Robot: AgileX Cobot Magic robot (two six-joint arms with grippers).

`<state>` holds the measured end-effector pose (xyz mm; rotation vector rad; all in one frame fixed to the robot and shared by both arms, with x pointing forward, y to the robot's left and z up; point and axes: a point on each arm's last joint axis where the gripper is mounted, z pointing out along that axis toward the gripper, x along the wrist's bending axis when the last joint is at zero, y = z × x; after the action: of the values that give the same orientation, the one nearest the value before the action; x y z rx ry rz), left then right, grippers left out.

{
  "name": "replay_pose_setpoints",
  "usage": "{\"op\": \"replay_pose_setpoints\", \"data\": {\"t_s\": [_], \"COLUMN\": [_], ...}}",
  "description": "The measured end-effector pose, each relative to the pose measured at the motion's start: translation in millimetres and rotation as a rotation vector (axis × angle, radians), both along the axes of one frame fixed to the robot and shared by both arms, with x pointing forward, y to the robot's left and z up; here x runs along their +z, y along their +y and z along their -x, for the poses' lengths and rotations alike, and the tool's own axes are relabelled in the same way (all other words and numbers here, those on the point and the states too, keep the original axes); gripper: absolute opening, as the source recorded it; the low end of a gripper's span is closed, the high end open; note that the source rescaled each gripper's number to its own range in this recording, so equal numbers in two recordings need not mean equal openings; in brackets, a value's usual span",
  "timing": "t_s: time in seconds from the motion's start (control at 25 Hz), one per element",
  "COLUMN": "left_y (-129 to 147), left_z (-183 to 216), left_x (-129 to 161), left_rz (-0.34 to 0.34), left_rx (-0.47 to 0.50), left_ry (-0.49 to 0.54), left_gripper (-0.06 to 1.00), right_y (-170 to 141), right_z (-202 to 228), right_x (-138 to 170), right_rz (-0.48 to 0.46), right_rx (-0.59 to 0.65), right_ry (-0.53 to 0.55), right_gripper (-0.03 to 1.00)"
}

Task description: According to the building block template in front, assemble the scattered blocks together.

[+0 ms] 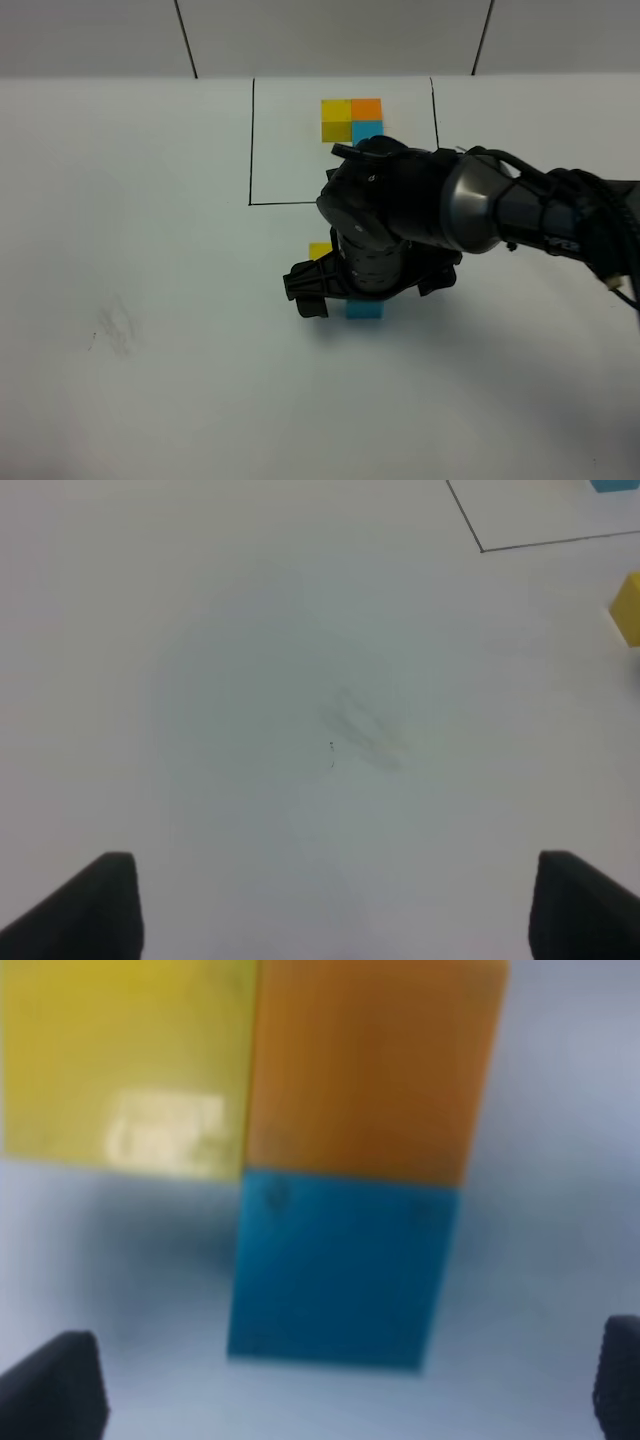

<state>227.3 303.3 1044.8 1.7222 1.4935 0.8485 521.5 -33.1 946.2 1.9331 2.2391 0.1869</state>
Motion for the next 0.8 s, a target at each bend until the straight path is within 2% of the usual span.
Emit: {"op": "replay_pose_setpoints", "data": {"t_s": [0.12,0.24,0.32,0.56,0.68,0.8], "left_y": [0,0,0,0,0,0], "left_z": [0,0,0,0,0,0], "left_x": [0,0,0,0,0,0], "left_rz": [0.0,0.0,0.0,0.0,0.0,0.0], "left_rx": [0.0,0.0,0.0,0.0,0.0,0.0], "left_ry": [0.0,0.0,0.0,0.0,0.0,0.0], "left_gripper": [0.66,0.66,0.66,0.66,0.66,0.66], "right_y": [-11,-31,-52,-126,-167,-217], "right_z": [11,22,29,61,91,130], "right_x": [42,93,131,236,279,313], "right_rz": [0.024,0.065,0.115,0.374,0.453,0.51], "right_rx": [0.086,0.175,0.216,0.308,0.335,0.313], "right_ry": [-0.036,-0.142,-0.259,-0.672,-0.83,-0.96], "right_gripper": [1.0,1.0,1.0,1.0,1.0,1.0]}}
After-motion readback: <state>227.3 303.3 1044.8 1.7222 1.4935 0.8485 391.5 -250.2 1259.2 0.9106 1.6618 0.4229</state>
